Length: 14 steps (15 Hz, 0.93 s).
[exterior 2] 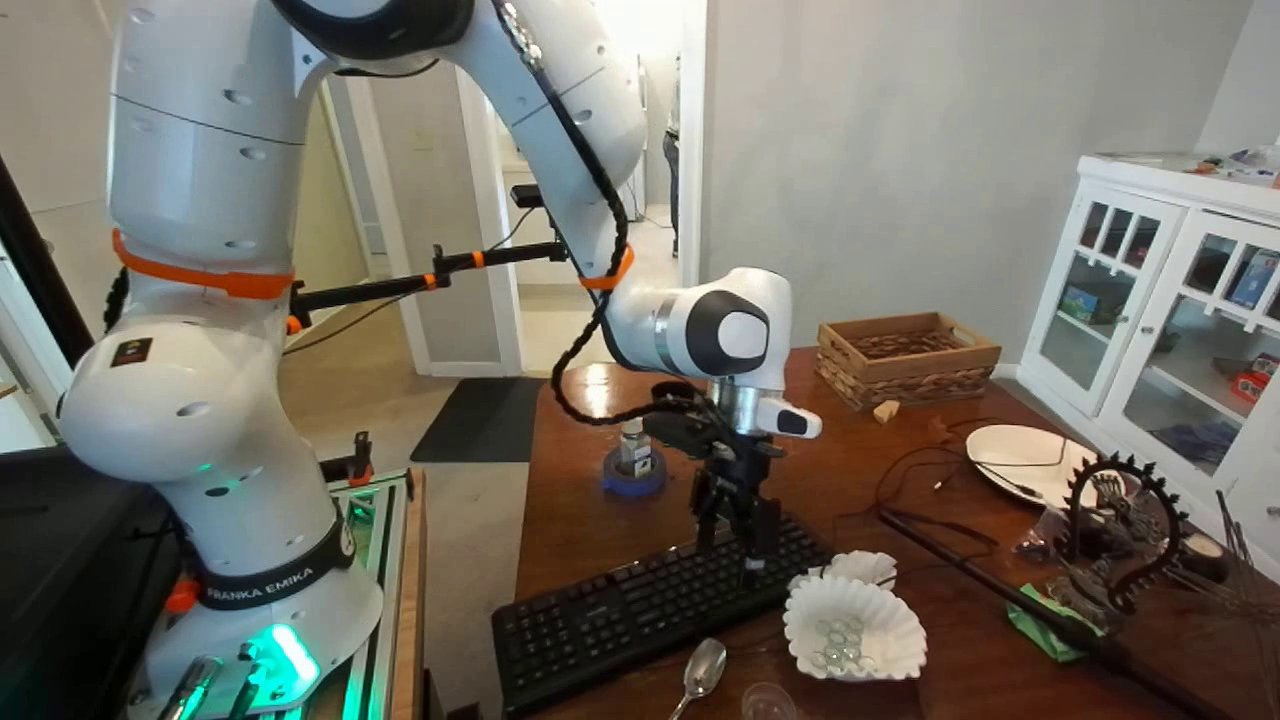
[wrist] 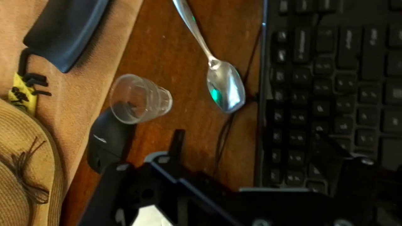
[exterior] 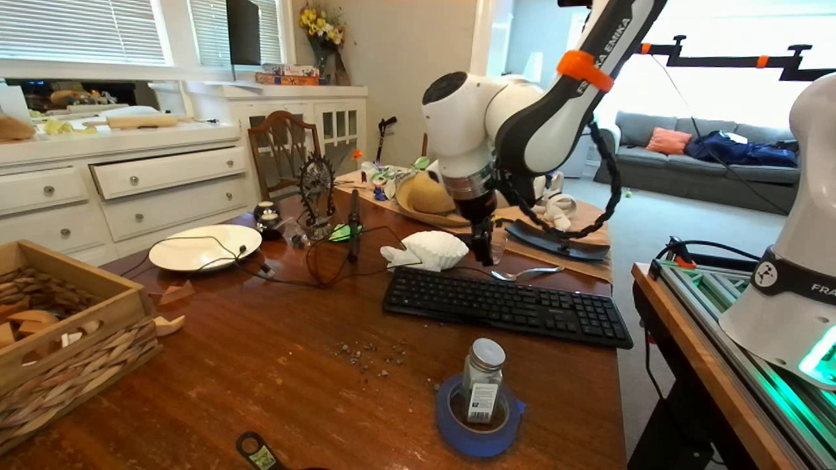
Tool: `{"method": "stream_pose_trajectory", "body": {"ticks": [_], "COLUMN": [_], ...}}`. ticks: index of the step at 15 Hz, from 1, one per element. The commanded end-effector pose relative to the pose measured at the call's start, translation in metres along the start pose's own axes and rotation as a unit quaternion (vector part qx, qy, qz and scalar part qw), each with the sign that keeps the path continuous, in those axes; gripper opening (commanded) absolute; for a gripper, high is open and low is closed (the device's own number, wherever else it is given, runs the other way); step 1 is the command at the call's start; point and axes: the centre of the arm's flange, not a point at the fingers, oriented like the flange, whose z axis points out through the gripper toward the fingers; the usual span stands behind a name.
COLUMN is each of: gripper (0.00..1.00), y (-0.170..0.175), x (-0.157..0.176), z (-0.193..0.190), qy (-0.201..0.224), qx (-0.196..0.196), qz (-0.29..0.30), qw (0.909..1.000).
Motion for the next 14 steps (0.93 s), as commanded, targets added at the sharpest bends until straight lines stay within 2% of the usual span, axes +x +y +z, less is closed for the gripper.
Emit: {"method": "stream_pose_trajectory", "body": {"ticks": [1,2,5,10,14], "gripper": [1.00,1.00,1.00,1.00,1.00], "y": [0.013,0.007,0.009,0.008,0.007], "x": [-0.062,-0.027,-0.047,-0.048,-0.073], "z": [0.006,0.006,0.006,0.004,0.030], "qy": [0.039,0.011,0.024,0.027,0.050], "qx": [-0.047,-0.031,-0.042,-0.042,-0.060], "qz": [-0.077,-0.044,-0.066,-0.069,-0.133], "qw": [0.9951,0.9985,0.9966,0.9963,0.9880]}}
